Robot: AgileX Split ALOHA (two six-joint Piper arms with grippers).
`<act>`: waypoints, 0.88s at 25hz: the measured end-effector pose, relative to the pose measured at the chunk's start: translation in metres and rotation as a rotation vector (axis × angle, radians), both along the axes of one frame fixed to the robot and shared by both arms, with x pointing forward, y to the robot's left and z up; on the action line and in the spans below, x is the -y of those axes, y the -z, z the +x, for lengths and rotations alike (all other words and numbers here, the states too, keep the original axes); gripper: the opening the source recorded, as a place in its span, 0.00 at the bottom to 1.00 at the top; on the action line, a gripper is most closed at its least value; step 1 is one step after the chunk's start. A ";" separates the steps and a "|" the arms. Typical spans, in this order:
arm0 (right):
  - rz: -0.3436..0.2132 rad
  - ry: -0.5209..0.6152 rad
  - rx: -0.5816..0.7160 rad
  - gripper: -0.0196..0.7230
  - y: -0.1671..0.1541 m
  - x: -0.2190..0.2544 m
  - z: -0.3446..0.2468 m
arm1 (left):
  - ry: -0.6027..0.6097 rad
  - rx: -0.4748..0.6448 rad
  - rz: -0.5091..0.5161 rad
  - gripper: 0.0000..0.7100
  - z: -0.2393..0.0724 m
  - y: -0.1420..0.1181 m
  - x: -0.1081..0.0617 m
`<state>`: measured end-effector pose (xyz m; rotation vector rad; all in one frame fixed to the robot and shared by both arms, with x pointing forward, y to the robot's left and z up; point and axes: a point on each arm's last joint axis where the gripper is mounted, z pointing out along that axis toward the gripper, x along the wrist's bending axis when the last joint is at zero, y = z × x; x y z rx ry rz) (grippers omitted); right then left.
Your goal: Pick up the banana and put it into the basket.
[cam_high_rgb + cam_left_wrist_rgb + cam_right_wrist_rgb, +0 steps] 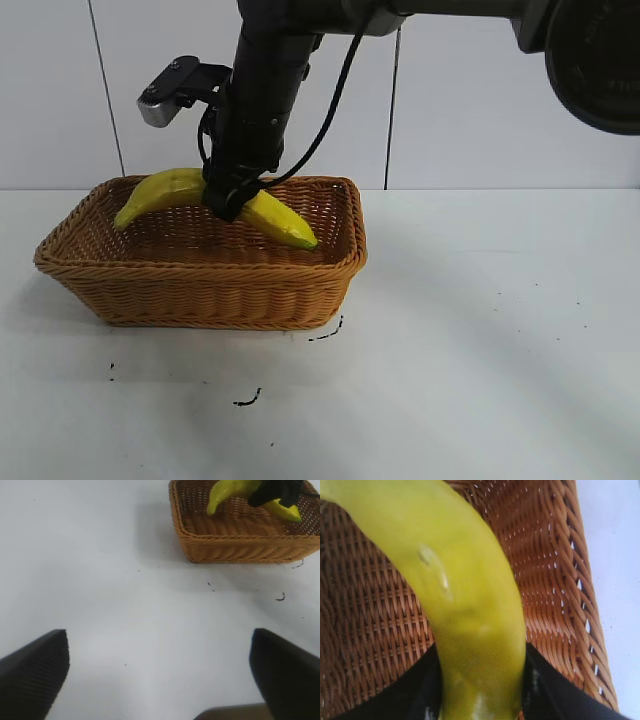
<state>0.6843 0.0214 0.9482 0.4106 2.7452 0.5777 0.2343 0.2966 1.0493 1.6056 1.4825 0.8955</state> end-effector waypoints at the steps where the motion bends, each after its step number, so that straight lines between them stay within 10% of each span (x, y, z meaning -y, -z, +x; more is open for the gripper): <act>1: 0.008 0.001 -0.005 0.51 0.000 -0.001 0.000 | 0.000 0.000 0.000 0.98 0.000 0.000 0.000; 7: 0.046 0.041 -0.012 0.87 -0.001 -0.002 0.000 | 0.000 0.000 0.000 0.98 0.000 0.000 0.000; 22: 0.184 0.749 -0.081 0.90 -0.069 0.088 0.030 | 0.000 0.000 0.000 0.98 0.000 0.000 0.000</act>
